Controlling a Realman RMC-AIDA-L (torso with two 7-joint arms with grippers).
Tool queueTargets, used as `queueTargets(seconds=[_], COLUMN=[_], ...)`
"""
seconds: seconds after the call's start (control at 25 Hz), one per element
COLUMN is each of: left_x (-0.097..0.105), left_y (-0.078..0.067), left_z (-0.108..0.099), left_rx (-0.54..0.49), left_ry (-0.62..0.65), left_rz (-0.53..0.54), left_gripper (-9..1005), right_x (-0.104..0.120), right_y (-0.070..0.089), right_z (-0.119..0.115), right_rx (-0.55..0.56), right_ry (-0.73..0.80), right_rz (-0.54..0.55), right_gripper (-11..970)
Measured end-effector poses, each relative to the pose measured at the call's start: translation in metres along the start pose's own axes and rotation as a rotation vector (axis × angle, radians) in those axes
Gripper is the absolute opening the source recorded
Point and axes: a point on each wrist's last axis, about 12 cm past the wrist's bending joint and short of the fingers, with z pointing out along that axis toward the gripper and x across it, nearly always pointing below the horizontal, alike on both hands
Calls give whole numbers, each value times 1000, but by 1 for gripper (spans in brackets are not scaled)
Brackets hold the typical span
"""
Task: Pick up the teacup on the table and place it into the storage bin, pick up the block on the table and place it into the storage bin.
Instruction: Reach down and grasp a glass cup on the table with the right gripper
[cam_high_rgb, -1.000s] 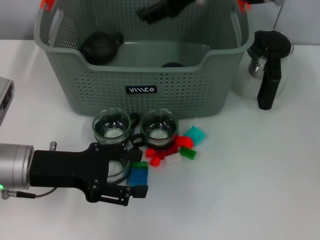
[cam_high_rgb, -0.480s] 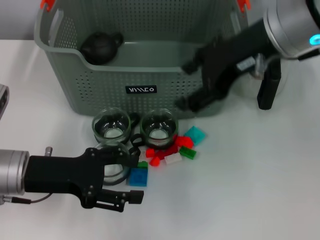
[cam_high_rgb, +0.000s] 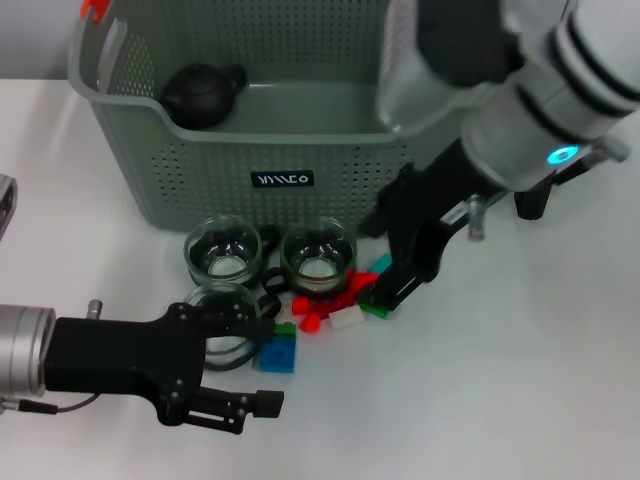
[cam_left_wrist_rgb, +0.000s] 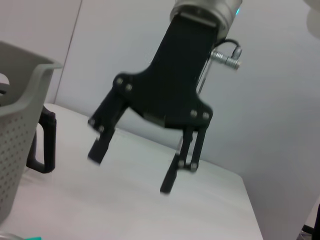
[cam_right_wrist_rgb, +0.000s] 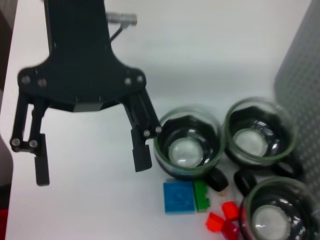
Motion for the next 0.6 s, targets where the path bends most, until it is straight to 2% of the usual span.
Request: queueTargets(seconds=[0.2,0.6], left_x=[0,0], left_y=[0,0], left_z=[0,1], left_rx=[2,3], left_ry=[3,-1], left_rz=[1,7], left_gripper=[784,781], right_x=[-4,-13], right_y=[-5,-12], right_z=[25,63], right_rx=[-20,43], right_ry=[44,30], right_rz=[-9,-55], right_gripper=[838,838])
